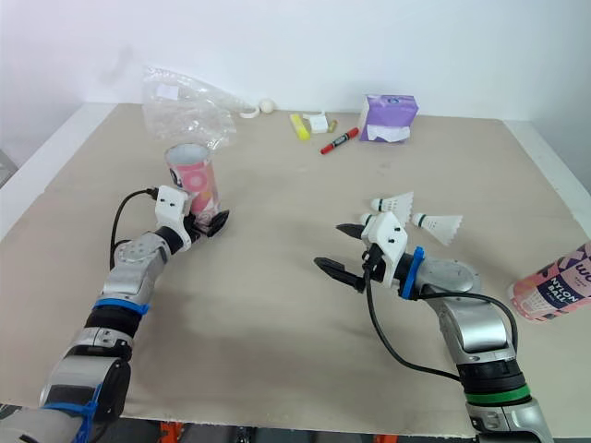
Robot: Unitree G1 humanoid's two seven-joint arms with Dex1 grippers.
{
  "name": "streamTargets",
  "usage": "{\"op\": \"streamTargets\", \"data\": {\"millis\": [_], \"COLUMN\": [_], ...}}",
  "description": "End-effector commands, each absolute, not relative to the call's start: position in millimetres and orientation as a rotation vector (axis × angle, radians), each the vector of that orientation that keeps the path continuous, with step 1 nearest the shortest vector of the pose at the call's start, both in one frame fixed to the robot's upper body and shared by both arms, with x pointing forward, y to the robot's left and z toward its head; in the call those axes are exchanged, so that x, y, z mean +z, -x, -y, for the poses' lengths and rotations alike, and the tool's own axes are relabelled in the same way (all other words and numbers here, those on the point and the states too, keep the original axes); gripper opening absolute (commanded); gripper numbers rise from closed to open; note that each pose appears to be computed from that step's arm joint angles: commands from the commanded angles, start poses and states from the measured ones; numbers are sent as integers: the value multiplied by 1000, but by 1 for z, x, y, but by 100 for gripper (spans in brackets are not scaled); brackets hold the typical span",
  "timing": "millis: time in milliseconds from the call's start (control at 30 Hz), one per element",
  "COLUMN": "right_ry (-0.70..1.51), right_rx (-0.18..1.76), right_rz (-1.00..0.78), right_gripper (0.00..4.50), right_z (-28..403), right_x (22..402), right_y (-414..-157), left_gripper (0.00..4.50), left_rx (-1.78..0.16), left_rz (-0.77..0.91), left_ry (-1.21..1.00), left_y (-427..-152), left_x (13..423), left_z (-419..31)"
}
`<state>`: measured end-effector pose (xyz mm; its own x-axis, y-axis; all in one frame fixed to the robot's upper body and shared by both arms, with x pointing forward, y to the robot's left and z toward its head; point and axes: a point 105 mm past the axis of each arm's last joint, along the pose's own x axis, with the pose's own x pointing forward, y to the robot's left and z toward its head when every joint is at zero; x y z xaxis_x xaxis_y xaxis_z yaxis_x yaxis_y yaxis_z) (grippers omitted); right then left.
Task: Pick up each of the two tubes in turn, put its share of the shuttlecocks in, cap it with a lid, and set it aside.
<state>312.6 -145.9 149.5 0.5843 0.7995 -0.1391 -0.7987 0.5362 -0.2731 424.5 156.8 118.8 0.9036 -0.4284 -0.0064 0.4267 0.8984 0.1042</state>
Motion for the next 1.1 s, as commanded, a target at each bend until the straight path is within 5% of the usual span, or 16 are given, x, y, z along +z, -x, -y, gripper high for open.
{"op": "streamTargets", "data": {"millis": [33,167,300,733,1100], "right_ry": [355,355,353,321,266], "right_rx": [945,945,943,947,1086], "right_rz": [60,59,56,61,110], "right_gripper": [443,443,450,450,450], "right_z": [145,143,143,140,118], "right_x": [166,165,165,167,184], "right_y": [-311,-310,-309,-308,-265], "left_gripper": [450,450,300,300,300], "left_rx": [-457,-485,-486,-510,-1018], "left_rz": [73,93,99,120,150], "left_ry": [-93,-87,-93,-128,-492], "left_y": [-428,-427,-426,-420,-362], "left_x": [132,134,133,135,144], "left_z": [-155,-153,-155,-163,-118]}}
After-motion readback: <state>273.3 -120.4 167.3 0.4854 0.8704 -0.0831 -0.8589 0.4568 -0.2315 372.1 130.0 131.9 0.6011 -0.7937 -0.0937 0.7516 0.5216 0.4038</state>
